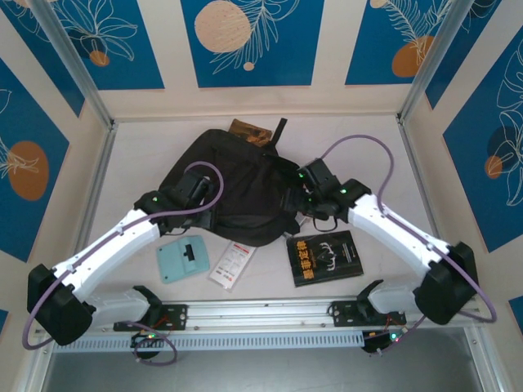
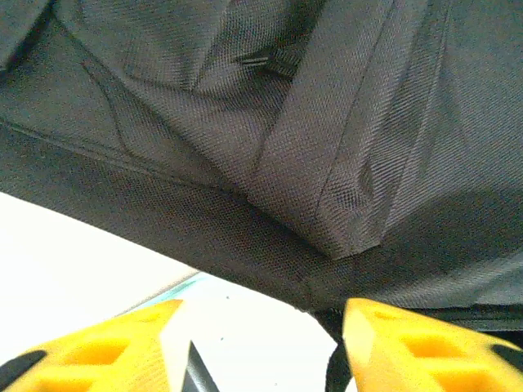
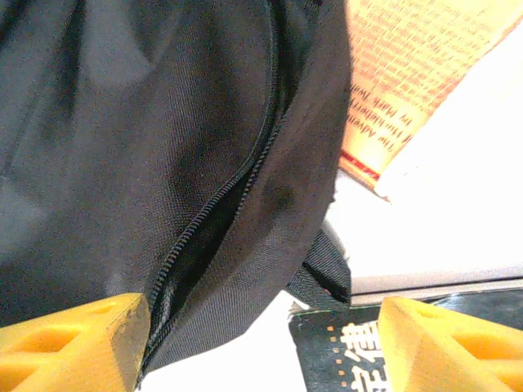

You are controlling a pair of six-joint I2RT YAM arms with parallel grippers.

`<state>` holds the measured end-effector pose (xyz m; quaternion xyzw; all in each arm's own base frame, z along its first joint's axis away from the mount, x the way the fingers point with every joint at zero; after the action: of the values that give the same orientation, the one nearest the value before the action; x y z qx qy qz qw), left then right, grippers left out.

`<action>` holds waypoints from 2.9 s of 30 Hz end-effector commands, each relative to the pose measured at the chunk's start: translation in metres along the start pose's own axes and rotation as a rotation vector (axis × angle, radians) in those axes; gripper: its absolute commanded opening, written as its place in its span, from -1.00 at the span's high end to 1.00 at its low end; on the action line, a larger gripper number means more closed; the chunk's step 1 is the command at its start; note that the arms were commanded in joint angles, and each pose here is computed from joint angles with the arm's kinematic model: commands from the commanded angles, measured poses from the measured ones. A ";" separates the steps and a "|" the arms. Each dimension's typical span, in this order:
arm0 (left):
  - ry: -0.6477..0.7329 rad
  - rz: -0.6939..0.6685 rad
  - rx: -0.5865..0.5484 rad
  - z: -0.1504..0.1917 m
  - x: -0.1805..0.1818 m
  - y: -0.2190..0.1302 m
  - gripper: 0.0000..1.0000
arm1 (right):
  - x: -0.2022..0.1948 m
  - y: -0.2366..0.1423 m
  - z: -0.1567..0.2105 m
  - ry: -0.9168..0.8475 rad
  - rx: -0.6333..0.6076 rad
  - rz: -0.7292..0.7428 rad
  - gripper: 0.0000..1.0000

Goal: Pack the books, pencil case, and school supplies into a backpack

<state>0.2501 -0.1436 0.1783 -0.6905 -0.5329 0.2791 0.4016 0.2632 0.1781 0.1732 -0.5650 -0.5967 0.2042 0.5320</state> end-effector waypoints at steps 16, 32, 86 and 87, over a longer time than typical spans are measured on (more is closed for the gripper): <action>0.328 0.127 -0.013 -0.052 -0.087 -0.019 -0.57 | -0.042 -0.021 -0.004 0.021 -0.023 -0.043 -0.47; 0.505 0.511 0.167 0.013 -0.218 -0.016 -0.33 | -0.121 0.005 0.024 0.358 0.096 0.027 -0.34; 0.594 0.476 0.381 0.066 -0.253 0.105 0.03 | -0.134 0.023 0.064 0.465 0.307 0.017 0.55; 0.592 0.474 0.378 0.065 -0.251 0.103 0.03 | -0.136 0.024 0.064 0.465 0.304 0.027 0.62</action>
<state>0.1647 -0.3684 0.0359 -0.7280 -0.1475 0.2687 0.6132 0.1982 0.0566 0.0685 -0.5883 -0.3978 0.1669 0.6839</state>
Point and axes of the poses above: each hand's point on the last joint's axis, 136 mm out from that joint toward the fingers, its own y axis out along the fingers, its own x axis along the line the jaws close on, z = x × y, the point moved 1 cm from there along -y, back along the fingers, and after that the axes turned 8 degrees about y, right-handed, at the moved point
